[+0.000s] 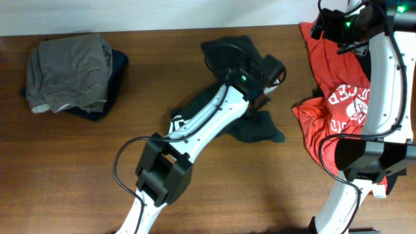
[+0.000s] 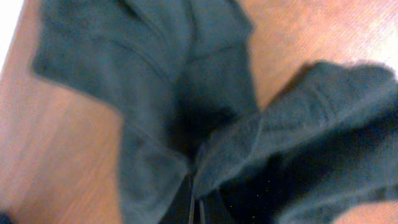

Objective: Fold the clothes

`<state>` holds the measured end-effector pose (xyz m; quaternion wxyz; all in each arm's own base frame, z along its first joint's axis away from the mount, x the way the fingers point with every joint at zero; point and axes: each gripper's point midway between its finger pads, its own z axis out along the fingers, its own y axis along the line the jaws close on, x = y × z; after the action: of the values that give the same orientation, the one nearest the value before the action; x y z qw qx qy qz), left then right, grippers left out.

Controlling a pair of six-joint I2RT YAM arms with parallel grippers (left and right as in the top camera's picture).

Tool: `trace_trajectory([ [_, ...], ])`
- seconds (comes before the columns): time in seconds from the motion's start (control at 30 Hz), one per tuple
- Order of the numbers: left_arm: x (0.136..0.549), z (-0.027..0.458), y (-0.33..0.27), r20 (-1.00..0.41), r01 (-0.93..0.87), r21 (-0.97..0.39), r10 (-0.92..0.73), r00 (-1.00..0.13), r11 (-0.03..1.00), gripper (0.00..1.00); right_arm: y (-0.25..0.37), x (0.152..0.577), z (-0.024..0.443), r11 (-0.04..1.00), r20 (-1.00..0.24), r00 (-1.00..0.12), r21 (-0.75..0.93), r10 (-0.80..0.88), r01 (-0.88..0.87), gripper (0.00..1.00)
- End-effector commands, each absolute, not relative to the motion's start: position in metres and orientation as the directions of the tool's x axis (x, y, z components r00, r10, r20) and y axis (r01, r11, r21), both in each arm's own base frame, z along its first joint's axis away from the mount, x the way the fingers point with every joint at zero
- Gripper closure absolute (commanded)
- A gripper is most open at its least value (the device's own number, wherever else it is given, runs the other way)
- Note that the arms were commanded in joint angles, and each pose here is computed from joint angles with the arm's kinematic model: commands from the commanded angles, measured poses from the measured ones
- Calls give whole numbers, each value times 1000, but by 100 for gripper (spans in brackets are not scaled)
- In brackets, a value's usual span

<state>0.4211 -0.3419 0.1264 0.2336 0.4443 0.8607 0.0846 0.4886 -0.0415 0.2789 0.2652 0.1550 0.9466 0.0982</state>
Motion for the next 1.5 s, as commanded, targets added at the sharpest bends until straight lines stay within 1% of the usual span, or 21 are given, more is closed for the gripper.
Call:
trace_trajectory([
  [0.0, 444, 191, -318, -430, 610, 372, 712, -555, 700, 99, -45, 489, 276, 937, -472, -816, 253, 335, 239, 5],
  [0.23, 450, 287, -260, -533, 500, 359, 613, -583, 788, 99, -41, 486, 275, 937, -458, -825, 258, 332, 235, 5],
  [0.37, 454, 323, -232, -598, 435, 350, 555, -578, 830, 99, -25, 483, 273, 951, -447, -856, 271, 259, 147, 5],
  [0.53, 461, 361, -199, -680, 343, 331, 475, -559, 879, 99, -6, 475, 269, 959, -417, -885, 266, 208, 101, 6],
  [0.67, 464, 396, -182, -763, 274, 295, 398, -510, 916, 99, 23, 470, 269, 957, -409, -904, 289, 125, 2, 5],
  [0.83, 456, 450, -174, -861, 224, 257, 328, -389, 940, 99, 54, 464, 267, 956, -398, -916, 281, 42, -78, 4],
  [0.93, 445, 478, -168, -898, 207, 237, 295, -327, 949, 99, 71, 461, 264, 953, -389, -921, 282, 8, -110, 4],
  [1.03, 431, 493, -161, -908, 201, 232, 286, -307, 952, 99, 82, 459, 259, 950, -377, -926, 283, -15, -130, 4],
  [1.1, 425, 492, -155, -900, 193, 243, 295, -320, 951, 99, 89, 457, 256, 944, -378, -924, 283, -53, -170, 3],
  [1.17, 424, 488, -147, -887, 163, 264, 306, -345, 951, 99, 103, 453, 255, 909, -398, -904, 299, -158, -290, 0],
  [1.27, 423, 483, -141, -876, 148, 277, 313, -367, 949, 99, 117, 447, 249, 857, -418, -859, 280, -296, -432, 1],
  [1.47, 421, 481, -146, -874, 180, 266, 316, -370, 947, 99, 153, 446, 223, 738, -455, -747, 244, -485, -629, 1],
])
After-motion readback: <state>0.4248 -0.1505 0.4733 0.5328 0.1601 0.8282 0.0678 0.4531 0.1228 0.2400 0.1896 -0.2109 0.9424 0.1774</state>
